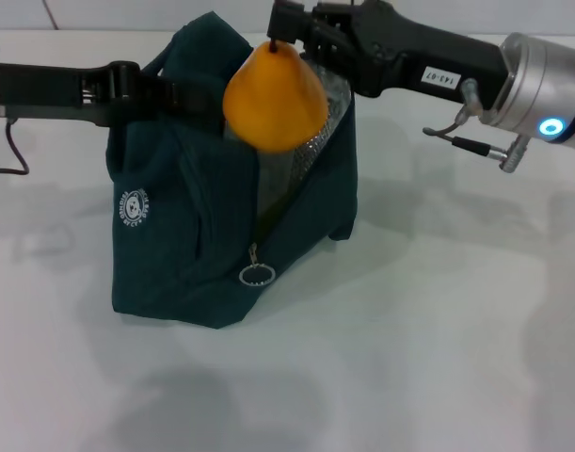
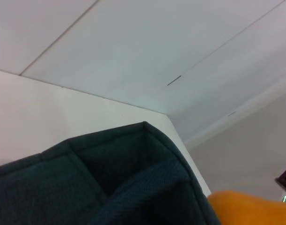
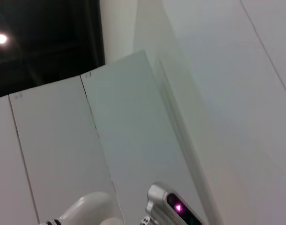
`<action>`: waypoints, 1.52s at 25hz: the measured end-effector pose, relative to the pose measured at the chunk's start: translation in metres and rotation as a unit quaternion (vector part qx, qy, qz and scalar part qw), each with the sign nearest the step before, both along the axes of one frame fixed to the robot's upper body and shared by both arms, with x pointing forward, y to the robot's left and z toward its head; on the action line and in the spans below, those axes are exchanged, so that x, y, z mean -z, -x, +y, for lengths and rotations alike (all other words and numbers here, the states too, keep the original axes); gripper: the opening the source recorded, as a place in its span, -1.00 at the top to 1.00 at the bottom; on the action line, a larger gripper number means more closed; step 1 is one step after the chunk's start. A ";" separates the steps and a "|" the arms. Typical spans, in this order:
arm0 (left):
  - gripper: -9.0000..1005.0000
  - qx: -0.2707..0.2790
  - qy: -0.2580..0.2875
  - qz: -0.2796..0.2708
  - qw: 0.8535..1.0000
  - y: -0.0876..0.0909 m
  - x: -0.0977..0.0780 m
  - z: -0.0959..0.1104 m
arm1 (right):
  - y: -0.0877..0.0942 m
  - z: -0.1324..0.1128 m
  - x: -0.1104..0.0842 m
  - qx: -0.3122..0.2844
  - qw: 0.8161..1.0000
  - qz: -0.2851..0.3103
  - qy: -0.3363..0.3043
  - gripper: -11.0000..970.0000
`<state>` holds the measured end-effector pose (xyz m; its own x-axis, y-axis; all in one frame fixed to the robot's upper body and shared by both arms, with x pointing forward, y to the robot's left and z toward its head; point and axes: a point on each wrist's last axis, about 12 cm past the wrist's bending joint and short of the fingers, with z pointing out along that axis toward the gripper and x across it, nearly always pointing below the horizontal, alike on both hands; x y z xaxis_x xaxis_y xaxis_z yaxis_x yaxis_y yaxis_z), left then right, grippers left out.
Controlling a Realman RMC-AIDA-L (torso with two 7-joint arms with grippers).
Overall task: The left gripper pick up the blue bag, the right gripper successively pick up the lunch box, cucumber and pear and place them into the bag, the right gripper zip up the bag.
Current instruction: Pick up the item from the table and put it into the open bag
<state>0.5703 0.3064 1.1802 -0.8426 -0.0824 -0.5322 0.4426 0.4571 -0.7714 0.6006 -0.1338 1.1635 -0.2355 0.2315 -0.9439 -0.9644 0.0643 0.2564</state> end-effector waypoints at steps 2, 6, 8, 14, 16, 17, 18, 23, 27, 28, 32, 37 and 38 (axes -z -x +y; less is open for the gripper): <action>0.85 0.000 0.000 -0.001 1.000 0.000 0.000 0.000 | 0.001 0.000 0.003 0.002 1.000 0.004 0.005 0.93; 0.85 0.000 -0.002 -0.003 1.000 -0.001 -0.002 0.000 | 0.005 -0.004 0.010 0.004 1.000 0.017 0.009 0.93; 0.85 0.000 -0.002 -0.003 1.000 -0.002 -0.002 0.000 | 0.007 -0.005 0.014 0.005 1.000 0.023 0.009 0.93; 0.85 -0.001 -0.003 -0.004 1.000 -0.002 -0.003 0.001 | 0.012 -0.008 0.021 0.006 0.999 0.032 0.015 0.93; 0.85 -0.001 -0.003 -0.004 1.000 -0.002 -0.002 0.001 | 0.011 -0.008 0.021 0.008 0.999 0.033 0.018 0.93; 0.85 -0.001 -0.003 -0.004 1.000 -0.002 -0.002 0.000 | 0.011 -0.008 0.022 0.008 0.999 0.033 0.019 0.93; 0.84 -0.001 -0.003 -0.004 1.000 -0.002 -0.002 0.001 | 0.011 -0.007 0.022 0.007 0.999 0.033 0.020 0.93; 0.84 -0.001 -0.003 -0.004 1.000 -0.002 -0.002 0.001 | 0.010 -0.005 0.021 0.006 0.999 0.032 0.024 0.93; 0.84 0.000 -0.004 -0.004 1.000 -0.002 -0.003 0.001 | 0.009 -0.004 0.020 0.006 0.999 0.030 0.025 0.93; 0.84 0.000 -0.004 -0.004 1.000 -0.002 -0.003 0.001 | 0.008 -0.003 0.020 0.006 0.999 0.031 0.025 0.90; 0.84 0.001 -0.004 -0.004 1.000 -0.002 -0.003 0.001 | 0.007 -0.002 0.019 0.008 0.999 0.034 0.025 0.78; 0.84 0.001 -0.004 -0.002 1.000 -0.001 -0.002 0.001 | 0.007 -0.001 0.019 0.009 0.999 0.038 0.023 0.61; 0.84 0.001 -0.004 -0.002 1.000 -0.001 -0.002 0.001 | 0.007 -0.001 0.019 0.010 0.999 0.038 0.022 0.57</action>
